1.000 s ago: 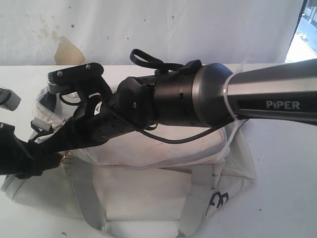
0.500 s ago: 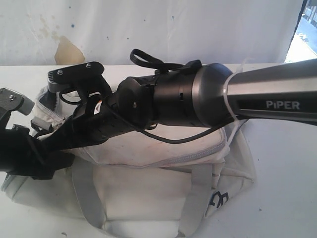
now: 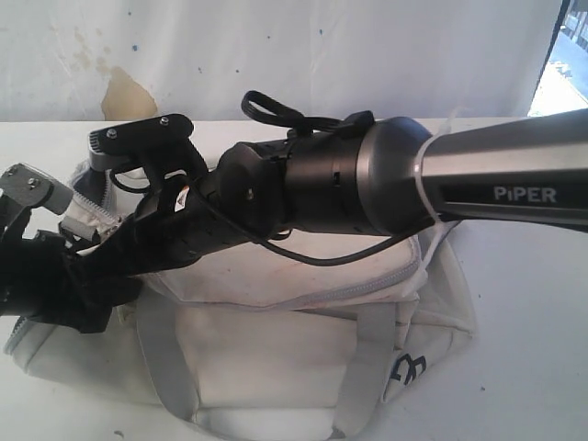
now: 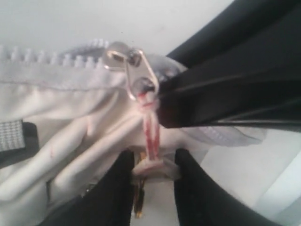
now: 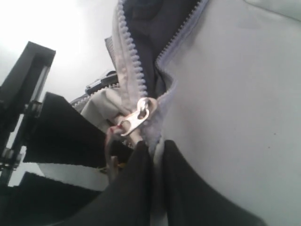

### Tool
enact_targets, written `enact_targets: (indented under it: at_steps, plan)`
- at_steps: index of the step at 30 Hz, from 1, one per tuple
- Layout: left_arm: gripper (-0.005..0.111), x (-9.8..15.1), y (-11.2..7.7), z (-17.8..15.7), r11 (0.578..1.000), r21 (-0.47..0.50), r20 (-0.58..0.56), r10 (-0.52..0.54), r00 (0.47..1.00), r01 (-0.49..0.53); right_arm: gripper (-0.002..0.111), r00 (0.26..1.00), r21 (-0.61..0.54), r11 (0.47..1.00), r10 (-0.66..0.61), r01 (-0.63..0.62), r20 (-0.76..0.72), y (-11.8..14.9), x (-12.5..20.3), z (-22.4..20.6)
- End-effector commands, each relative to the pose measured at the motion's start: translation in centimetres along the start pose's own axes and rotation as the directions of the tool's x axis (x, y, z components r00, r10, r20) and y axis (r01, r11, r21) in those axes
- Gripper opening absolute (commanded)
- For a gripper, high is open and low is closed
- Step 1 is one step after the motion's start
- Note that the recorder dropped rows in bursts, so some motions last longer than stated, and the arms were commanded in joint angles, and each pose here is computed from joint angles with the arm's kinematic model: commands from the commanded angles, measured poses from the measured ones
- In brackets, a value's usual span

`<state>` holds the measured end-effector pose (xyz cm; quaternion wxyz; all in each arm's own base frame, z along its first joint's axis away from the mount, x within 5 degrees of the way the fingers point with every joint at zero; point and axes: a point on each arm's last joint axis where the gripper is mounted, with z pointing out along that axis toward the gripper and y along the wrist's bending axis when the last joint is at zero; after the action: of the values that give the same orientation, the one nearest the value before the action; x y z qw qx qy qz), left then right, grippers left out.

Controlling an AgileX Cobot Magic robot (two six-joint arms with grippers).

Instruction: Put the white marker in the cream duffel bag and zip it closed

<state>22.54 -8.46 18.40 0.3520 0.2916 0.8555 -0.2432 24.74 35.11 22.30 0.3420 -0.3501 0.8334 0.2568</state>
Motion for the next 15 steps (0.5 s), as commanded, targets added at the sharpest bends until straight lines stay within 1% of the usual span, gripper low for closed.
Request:
enact_targets:
  at_steps: [1, 2, 5, 6, 7, 10, 15]
  plan:
    - [0.0, -0.2, -1.0, -1.2, 1.0, 0.031, -0.011, -0.005, 1.0, 0.006, 0.0, 1.0, 0.002, 1.0, 0.003, -0.003, -0.001, -0.2, -0.2, -0.4]
    - [0.0, -0.2, -1.1, -1.5, 0.999, 0.029, -0.019, -0.037, 0.999, 0.037, 0.0, 1.0, 0.003, 1.0, 0.002, -0.002, -0.001, -0.2, -0.2, -0.4]
    - [0.0, -0.1, -1.6, -2.6, 0.999, 0.004, -0.078, -0.046, 0.996, 0.046, 0.0, 1.0, 0.007, 1.0, -0.009, 0.009, -0.02, -0.5, 0.0, -0.4]
    - [0.0, -0.2, -1.8, -3.2, 0.998, -0.008, -0.098, -0.068, 0.993, 0.067, 0.0, 0.999, 0.01, 1.0, -0.024, 0.024, -0.031, -0.6, 0.0, -0.4]
    - [0.0, -0.1, -1.9, -3.6, 0.998, -0.016, -0.128, -0.06, 0.99, 0.058, 0.0, 0.999, 0.015, 0.999, -0.032, 0.033, -0.039, -0.8, 0.1, -0.4]
    - [0.0, -0.7, -2.2, -4.7, 0.994, -0.035, -0.18, -0.107, 0.978, 0.102, 0.0, 0.998, 0.019, 0.999, -0.039, 0.04, -0.046, -1.0, 0.1, -0.5]
    - [0.0, -3.1, -3.1, -5.9, 0.975, 0.029, -0.2, -0.209, 0.957, 0.219, 0.0, 0.995, 0.021, 0.998, -0.061, 0.063, -0.074, -1.1, 0.5, -0.3]
